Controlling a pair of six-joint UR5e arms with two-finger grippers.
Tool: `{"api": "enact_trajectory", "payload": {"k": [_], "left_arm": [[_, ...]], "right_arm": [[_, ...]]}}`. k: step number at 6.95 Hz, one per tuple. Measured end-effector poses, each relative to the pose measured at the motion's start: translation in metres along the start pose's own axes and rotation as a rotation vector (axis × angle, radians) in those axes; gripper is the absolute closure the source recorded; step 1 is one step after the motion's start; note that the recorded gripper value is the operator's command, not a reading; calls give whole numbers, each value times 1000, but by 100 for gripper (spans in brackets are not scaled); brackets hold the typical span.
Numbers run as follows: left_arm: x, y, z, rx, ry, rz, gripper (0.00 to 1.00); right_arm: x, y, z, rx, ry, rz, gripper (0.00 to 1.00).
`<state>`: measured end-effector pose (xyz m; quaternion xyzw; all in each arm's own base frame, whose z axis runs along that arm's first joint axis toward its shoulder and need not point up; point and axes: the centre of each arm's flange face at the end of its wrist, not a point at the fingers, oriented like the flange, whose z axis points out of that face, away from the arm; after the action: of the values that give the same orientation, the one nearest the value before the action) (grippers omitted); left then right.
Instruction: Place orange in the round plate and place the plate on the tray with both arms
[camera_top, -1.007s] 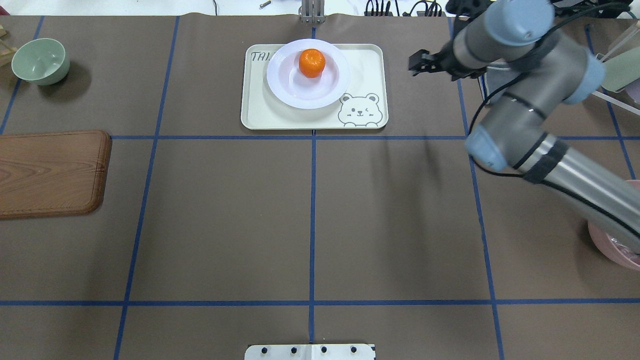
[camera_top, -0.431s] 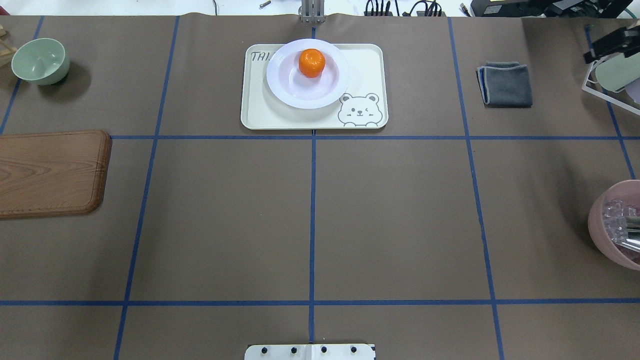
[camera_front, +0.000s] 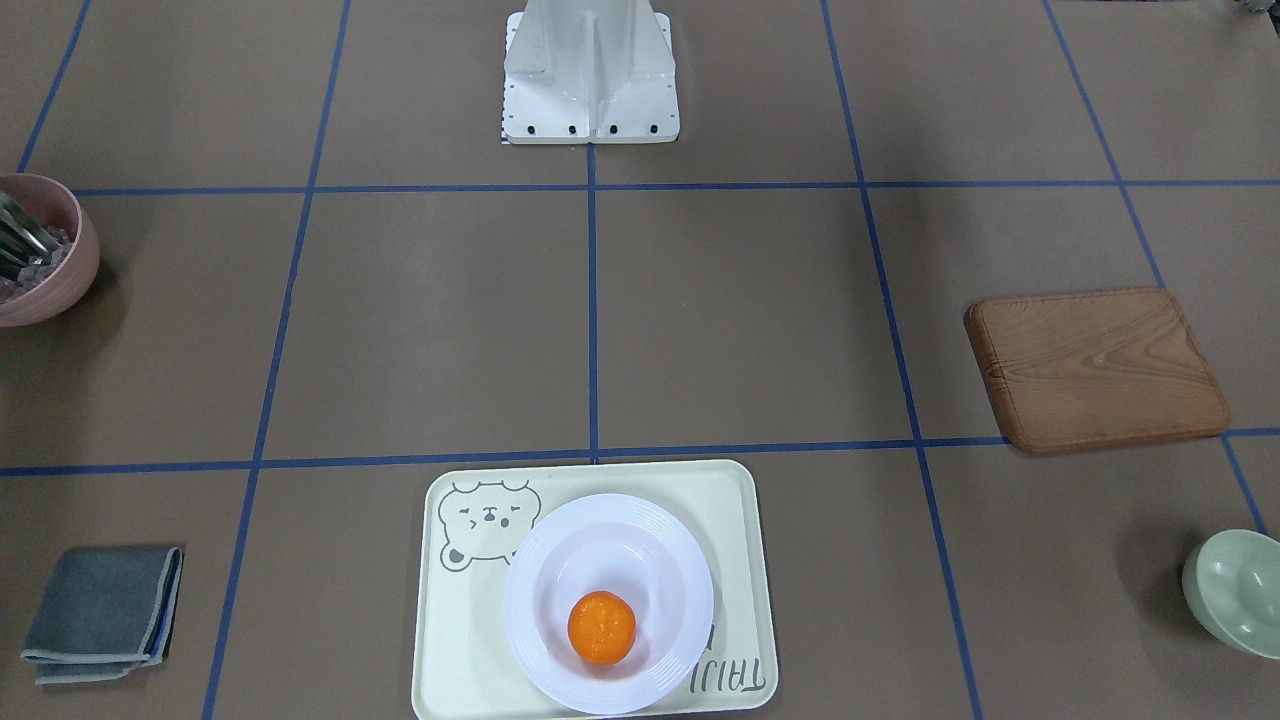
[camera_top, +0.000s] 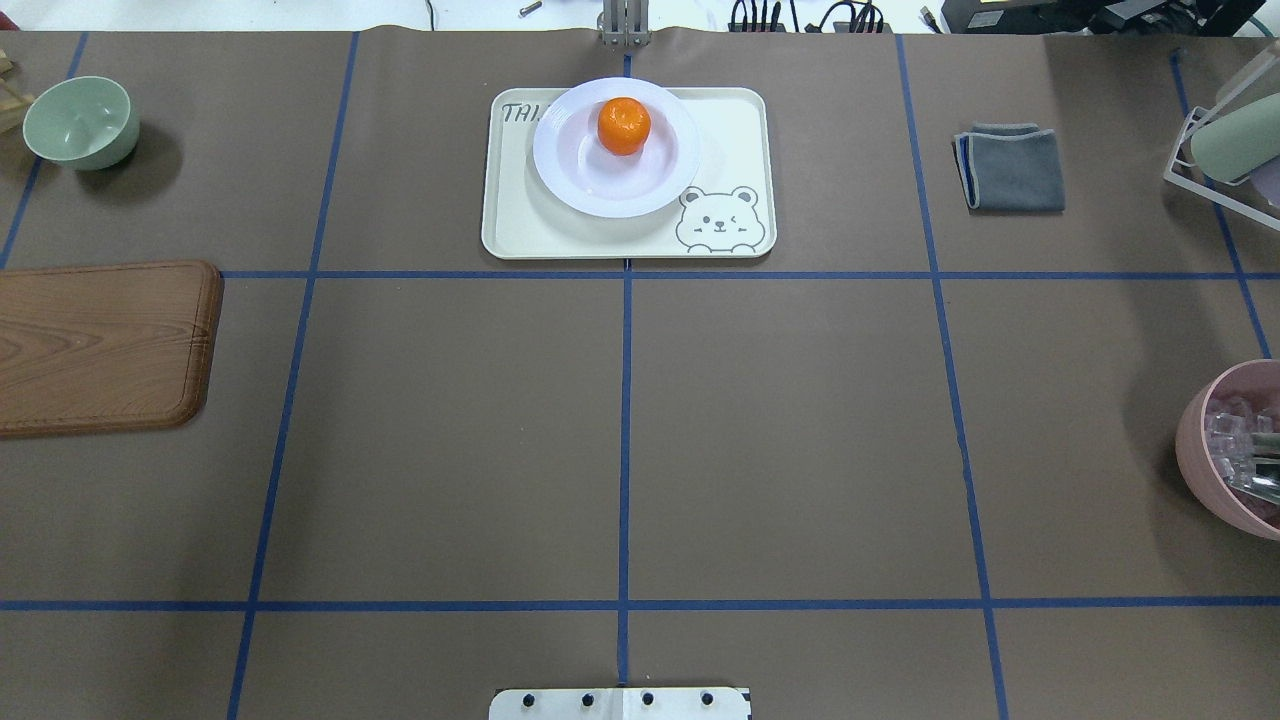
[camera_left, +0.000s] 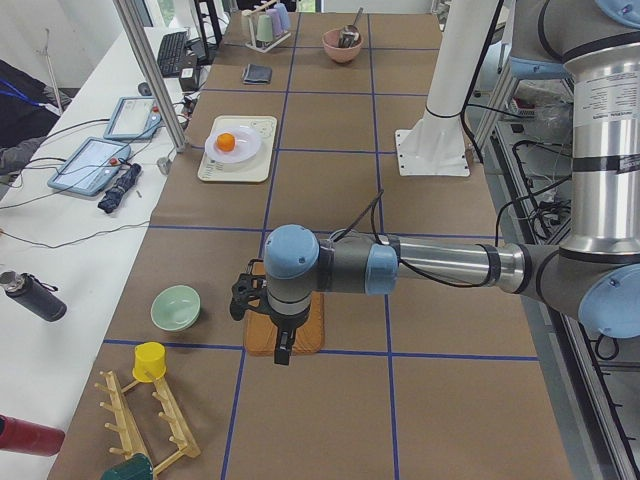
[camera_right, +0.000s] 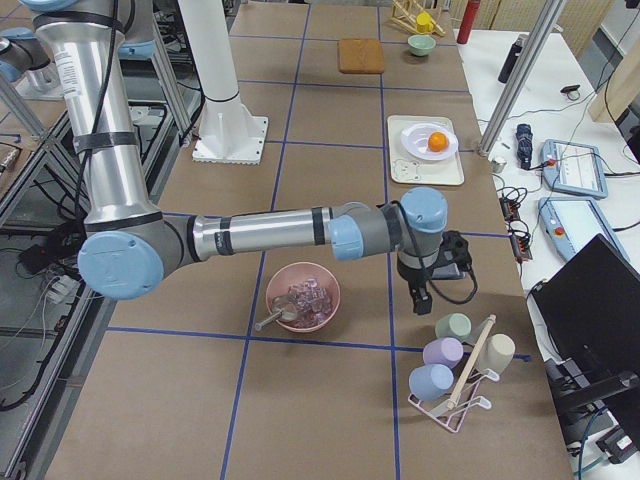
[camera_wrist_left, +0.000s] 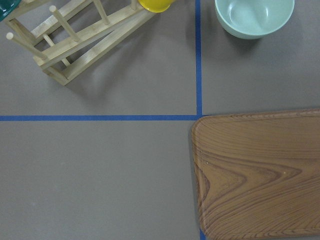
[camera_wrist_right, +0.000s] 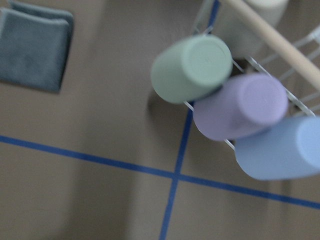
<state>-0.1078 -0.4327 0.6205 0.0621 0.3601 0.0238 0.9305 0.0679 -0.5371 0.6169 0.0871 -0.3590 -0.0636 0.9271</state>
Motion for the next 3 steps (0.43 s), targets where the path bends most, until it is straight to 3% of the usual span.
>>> {"api": "enact_trajectory", "payload": {"k": [1,3], "left_arm": [[0,9,1,-5,1,0,2],[-1,16,4,-8,3,-2,2]], "right_arm": [[25,52,13,-37,6,45,0],[34,100,21,-61,0,72,0]]}}
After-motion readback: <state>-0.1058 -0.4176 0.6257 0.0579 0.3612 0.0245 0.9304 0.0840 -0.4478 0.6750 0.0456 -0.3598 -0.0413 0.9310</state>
